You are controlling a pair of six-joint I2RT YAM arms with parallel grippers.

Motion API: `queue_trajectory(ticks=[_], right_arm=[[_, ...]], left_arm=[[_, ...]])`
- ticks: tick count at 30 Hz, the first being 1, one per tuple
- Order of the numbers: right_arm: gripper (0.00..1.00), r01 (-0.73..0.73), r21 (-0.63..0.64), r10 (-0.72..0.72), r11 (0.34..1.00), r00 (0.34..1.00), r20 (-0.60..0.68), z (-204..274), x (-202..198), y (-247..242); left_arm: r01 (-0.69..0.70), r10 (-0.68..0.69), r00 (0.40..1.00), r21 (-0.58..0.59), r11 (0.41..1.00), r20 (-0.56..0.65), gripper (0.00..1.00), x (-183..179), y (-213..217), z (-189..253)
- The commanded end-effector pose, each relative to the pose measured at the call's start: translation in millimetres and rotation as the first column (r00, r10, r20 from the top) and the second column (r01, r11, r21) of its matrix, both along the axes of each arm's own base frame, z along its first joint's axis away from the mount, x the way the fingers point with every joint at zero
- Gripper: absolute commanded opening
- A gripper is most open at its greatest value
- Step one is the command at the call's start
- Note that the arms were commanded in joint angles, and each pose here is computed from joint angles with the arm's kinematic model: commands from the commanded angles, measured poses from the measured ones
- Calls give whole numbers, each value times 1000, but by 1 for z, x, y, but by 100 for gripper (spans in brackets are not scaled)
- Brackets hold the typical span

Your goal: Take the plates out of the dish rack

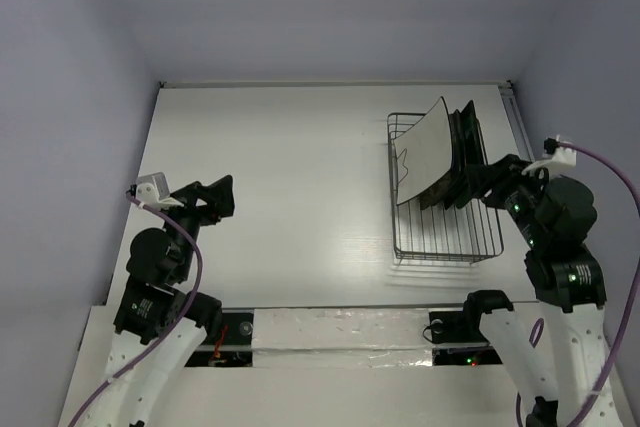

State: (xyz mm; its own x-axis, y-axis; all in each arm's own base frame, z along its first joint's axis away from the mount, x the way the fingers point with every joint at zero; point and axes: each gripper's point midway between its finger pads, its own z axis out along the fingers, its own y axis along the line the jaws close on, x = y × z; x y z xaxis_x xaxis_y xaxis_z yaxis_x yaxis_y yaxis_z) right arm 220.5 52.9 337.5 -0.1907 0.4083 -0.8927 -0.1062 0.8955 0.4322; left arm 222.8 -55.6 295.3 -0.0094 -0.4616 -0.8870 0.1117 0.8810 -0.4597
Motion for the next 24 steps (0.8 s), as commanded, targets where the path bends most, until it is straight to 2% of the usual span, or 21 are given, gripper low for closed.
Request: queue_trajectory(ticks=[1, 4, 6, 7, 8, 11, 13, 14, 16, 17, 18, 21, 24], right_arm=[[52, 12, -21, -12, 1000, 1000, 2, 14, 14, -2], [46, 37, -44, -39, 998, 998, -52, 6, 34, -6], [28, 63, -55, -66, 997, 996, -64, 8, 44, -10], [5, 67, -61, -72, 996, 993, -94, 2, 53, -11], [0, 78, -66, -84, 995, 992, -98, 2, 57, -12], [0, 55, -79, -66, 995, 989, -133, -4, 72, -6], [0, 59, -93, -71, 994, 987, -141, -4, 78, -3], [8, 65, -107, -82, 992, 983, -161, -10, 85, -3], [25, 47, -126, -69, 991, 982, -174, -11, 89, 5], [32, 57, -144, -86, 988, 976, -200, -18, 96, 3], [33, 48, -156, -81, 987, 973, -215, -22, 99, 6], [36, 85, -205, -138, 975, 956, -260, -34, 109, 2], [37, 103, -229, -166, 968, 946, -277, -43, 117, 0]], left_arm=[[-2, 3, 997, -15, 1000, 78, 76, -4, 3, 23], [-2, 3, 996, -17, 1000, 90, 76, -7, 4, 25], [-2, 3, 996, -19, 1000, 91, 76, -7, 4, 25], [-1, 3, 996, -24, 1000, 92, 76, -7, 4, 25], [-1, 3, 996, -25, 1000, 93, 76, -7, 4, 25], [8, -6, 996, -24, 1000, 90, 75, -7, 1, 24], [8, -6, 996, -24, 1000, 92, 65, -7, 1, 24], [8, -6, 996, -25, 1000, 93, 61, -7, 1, 24], [17, -15, 995, -23, 1000, 96, 39, -7, -1, 24], [17, -15, 995, -23, 1000, 96, 32, -7, -1, 24], [17, -15, 996, -23, 1000, 93, 24, -7, -1, 23], [17, -15, 996, -23, 1000, 93, 23, -6, -1, 23], [17, -15, 996, -21, 1000, 86, 32, -5, -2, 22]])
